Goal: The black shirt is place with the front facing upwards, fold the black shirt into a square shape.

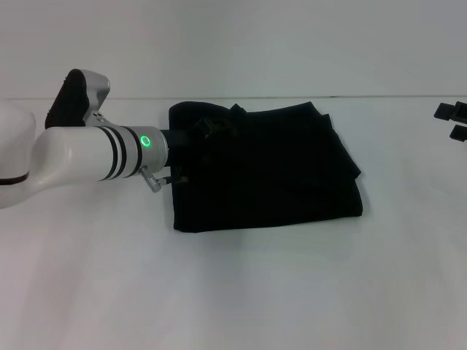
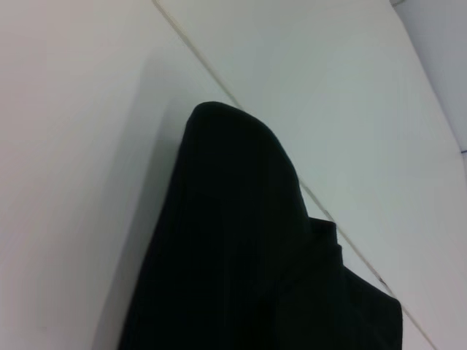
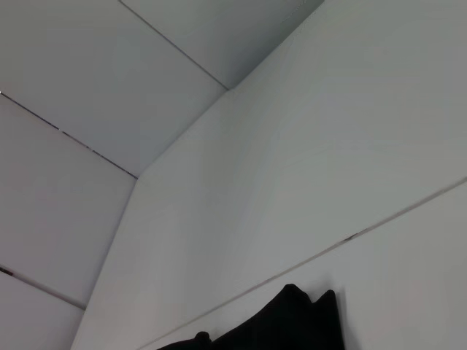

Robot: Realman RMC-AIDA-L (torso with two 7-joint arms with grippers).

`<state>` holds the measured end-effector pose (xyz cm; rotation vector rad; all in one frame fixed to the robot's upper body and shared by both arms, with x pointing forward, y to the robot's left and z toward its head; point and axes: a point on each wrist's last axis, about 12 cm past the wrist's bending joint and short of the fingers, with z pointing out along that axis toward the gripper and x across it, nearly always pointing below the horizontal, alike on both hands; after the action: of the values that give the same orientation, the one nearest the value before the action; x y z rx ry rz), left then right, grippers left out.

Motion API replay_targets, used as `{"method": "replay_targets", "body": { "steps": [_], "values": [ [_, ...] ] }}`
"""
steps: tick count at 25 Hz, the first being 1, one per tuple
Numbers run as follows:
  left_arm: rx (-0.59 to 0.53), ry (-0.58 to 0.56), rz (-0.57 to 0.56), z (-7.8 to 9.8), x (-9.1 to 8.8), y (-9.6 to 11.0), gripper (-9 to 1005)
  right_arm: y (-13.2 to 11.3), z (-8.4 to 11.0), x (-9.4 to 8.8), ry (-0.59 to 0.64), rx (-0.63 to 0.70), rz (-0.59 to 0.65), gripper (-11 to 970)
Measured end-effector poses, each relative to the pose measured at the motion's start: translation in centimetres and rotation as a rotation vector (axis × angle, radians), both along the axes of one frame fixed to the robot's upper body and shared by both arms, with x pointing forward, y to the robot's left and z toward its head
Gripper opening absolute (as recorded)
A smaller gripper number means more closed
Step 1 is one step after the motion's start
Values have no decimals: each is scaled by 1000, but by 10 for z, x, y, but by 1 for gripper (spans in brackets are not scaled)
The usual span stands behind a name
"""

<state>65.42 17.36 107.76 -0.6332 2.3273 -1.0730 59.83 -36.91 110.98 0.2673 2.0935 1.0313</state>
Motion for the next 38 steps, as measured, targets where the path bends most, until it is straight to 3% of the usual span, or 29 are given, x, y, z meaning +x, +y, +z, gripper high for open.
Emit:
{"method": "replay_targets", "body": {
  "steps": [9,15,18,21,24,29,33,38],
  "values": [
    [12,-18,-4,4,4,-15,704,5,3,4,-7,0,13,790],
    [19,-24,3,4,5,-10,704,17,6,11,-19,6,36,791],
    [-31,-122,-78,21,8,-25,704,17,6,11,-18,6,35,791],
    [-201,-350,-261,60,5,-42,704,15,4,9,-13,7,29,791],
    [-333,-530,-385,84,-4,-29,704,13,4,9,-10,7,25,792],
    [-376,-477,-276,62,-16,8,704,15,4,9,-8,13,29,792],
    [-383,-434,-228,53,-20,19,703,19,6,12,-10,14,43,793],
    [-270,-310,-305,39,-28,41,703,37,9,16,34,-28,156,794]
  ]
}}
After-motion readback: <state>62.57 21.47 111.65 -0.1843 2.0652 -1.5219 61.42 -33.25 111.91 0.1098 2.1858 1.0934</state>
